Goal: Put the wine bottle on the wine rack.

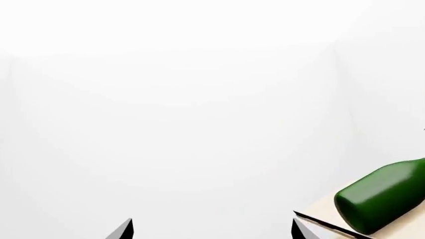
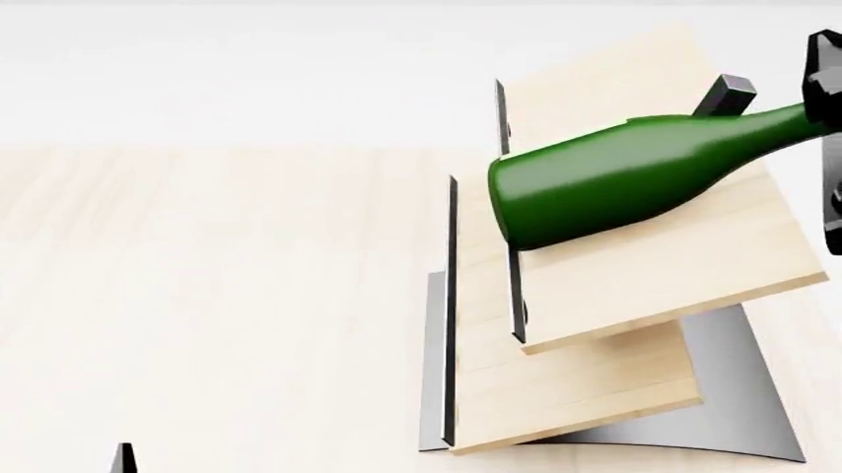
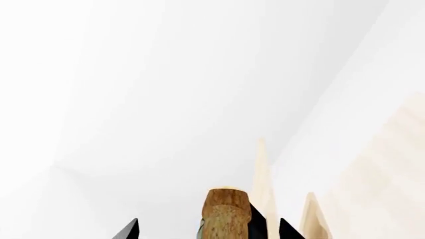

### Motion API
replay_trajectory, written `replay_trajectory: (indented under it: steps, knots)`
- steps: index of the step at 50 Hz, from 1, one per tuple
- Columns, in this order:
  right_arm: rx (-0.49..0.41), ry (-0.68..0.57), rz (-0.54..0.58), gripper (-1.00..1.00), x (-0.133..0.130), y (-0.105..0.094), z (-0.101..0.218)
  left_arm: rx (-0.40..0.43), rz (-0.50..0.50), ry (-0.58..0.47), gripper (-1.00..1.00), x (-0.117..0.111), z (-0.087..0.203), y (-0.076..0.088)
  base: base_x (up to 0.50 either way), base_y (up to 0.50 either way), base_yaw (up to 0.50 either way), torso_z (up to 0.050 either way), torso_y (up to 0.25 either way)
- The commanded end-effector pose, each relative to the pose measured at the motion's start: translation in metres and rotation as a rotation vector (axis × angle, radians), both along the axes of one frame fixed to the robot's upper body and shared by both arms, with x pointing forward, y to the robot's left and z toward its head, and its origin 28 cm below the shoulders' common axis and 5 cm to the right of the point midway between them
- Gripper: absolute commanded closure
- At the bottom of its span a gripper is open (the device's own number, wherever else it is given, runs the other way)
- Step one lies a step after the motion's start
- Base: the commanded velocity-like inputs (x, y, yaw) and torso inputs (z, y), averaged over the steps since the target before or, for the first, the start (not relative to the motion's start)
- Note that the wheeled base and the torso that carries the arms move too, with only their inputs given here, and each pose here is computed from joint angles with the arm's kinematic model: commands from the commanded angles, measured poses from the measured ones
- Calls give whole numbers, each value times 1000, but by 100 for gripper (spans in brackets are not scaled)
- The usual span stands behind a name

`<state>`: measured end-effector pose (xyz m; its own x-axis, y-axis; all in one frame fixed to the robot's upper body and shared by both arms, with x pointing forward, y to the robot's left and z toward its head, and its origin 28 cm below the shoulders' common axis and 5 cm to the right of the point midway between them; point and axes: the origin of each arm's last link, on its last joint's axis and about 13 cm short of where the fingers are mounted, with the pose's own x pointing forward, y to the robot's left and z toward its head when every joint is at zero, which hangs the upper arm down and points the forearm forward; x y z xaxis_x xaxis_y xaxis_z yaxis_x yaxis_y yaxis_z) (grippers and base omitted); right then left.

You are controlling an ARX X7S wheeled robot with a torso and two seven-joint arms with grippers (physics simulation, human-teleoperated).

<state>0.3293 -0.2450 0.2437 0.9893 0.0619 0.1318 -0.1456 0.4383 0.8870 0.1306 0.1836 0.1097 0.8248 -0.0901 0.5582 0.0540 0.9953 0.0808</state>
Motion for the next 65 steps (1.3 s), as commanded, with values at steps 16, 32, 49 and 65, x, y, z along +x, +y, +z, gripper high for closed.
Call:
replay_trajectory:
  steps: [16,32,49,65]
  knots:
    - [10,-7,-19,-100,-4,-5,-1,0,0,-1,-100,0,0,0,0,0,0,0,0]
    - [55,-35,-88,-100,-23,-24,0,2,-2,0,-100,0,-1,-1,0,0,0,0,0]
    - [52,-84,-213,-100,-55,-35,-8,4,-2,1,-100,-1,-1,-1,0,0,0,0,0]
    - [-431,-286,-506,-100,-88,-14,22,4,-11,-2,-100,-2,-1,-2,0,0,0,0,0]
